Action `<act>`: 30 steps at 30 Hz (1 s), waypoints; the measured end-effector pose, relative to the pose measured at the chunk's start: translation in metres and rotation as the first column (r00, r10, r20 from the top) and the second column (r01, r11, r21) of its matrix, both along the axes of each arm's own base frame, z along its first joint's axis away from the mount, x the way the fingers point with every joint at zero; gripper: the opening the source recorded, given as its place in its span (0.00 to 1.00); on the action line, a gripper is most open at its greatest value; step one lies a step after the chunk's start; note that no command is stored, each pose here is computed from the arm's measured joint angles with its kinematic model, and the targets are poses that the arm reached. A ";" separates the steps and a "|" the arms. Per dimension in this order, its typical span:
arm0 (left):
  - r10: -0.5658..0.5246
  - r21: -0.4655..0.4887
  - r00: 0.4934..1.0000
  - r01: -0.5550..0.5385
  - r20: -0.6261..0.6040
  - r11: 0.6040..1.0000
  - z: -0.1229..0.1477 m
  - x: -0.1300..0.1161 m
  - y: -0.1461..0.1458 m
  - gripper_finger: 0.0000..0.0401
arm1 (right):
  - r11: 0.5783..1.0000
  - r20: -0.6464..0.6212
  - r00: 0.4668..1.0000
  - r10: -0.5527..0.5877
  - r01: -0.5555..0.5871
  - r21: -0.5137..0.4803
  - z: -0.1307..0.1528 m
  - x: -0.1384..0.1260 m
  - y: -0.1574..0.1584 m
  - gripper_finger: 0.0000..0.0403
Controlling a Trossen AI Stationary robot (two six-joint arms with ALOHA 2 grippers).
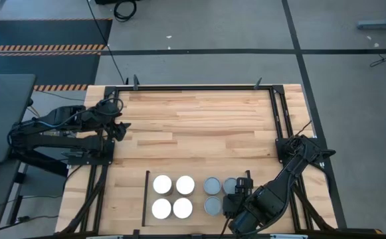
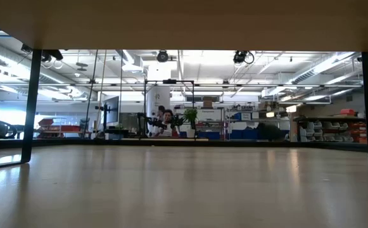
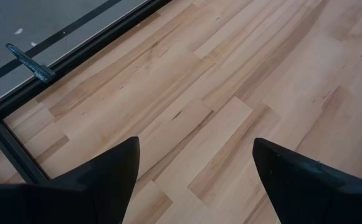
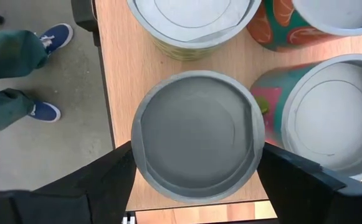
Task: Pick and place cans onto a shelf
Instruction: Put the canned carrots on the shelf
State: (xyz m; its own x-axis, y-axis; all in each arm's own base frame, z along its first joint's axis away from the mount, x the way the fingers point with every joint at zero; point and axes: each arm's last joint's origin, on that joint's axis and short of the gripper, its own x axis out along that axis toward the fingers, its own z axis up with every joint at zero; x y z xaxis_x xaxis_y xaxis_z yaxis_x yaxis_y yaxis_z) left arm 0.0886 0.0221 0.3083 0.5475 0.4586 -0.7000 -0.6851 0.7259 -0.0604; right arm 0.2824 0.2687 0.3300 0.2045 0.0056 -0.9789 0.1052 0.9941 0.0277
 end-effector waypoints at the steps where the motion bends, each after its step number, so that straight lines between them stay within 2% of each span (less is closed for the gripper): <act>1: 0.000 0.000 1.000 0.000 0.000 1.000 0.000 0.000 0.000 0.79 | 1.000 -0.001 1.000 0.000 0.000 0.000 0.000 0.000 0.000 0.81; 8: 0.000 0.000 1.000 0.000 0.000 1.000 0.000 0.000 0.000 0.79 | 1.000 -0.003 1.000 -0.006 0.006 0.001 0.000 0.001 -0.001 0.85; 30: 0.000 0.000 1.000 0.000 0.000 1.000 0.000 0.000 0.000 0.79 | 1.000 -0.001 1.000 -0.027 0.027 0.007 0.000 0.002 -0.001 0.85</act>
